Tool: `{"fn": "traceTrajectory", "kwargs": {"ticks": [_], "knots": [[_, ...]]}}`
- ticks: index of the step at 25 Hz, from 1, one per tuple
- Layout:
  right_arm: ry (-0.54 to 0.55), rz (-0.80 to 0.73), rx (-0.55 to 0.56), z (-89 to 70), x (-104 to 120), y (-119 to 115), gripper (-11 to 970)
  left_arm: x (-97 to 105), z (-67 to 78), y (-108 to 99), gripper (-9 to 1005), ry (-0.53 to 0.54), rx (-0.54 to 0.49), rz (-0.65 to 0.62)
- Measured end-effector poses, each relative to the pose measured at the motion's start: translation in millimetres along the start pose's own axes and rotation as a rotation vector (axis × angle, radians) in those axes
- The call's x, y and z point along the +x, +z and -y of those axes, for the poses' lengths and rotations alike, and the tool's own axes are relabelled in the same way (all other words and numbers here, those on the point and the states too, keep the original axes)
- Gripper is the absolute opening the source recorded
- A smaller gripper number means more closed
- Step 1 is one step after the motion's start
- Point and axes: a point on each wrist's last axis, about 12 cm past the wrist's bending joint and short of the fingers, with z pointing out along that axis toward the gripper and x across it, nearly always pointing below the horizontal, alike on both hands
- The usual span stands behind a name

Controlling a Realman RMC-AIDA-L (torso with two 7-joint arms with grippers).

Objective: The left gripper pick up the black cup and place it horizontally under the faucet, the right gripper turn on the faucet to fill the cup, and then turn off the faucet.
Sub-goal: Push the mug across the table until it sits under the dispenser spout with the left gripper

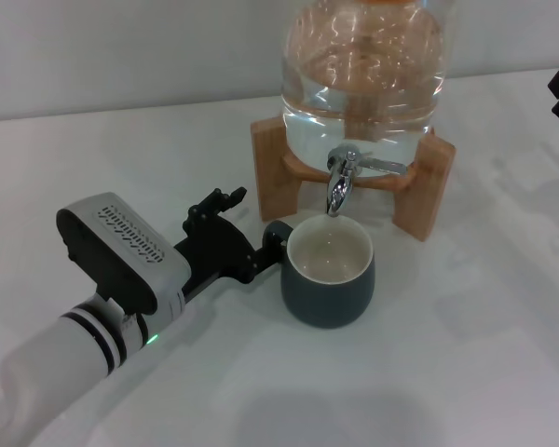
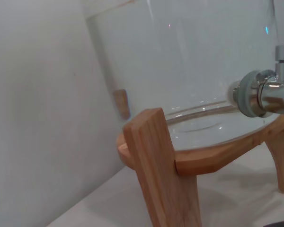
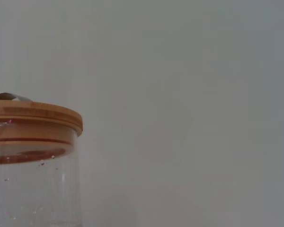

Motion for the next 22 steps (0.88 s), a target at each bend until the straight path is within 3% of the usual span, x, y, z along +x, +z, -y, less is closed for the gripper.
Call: {"fn": "traceTrajectory", "kwargs": {"ticks": [22], "knots": [[0.001, -0.018, -0.005, -1.0, 2.5, -1.3, 863, 8.6, 12.3, -10.7, 781, 0.01, -0.009, 0.001]]}}
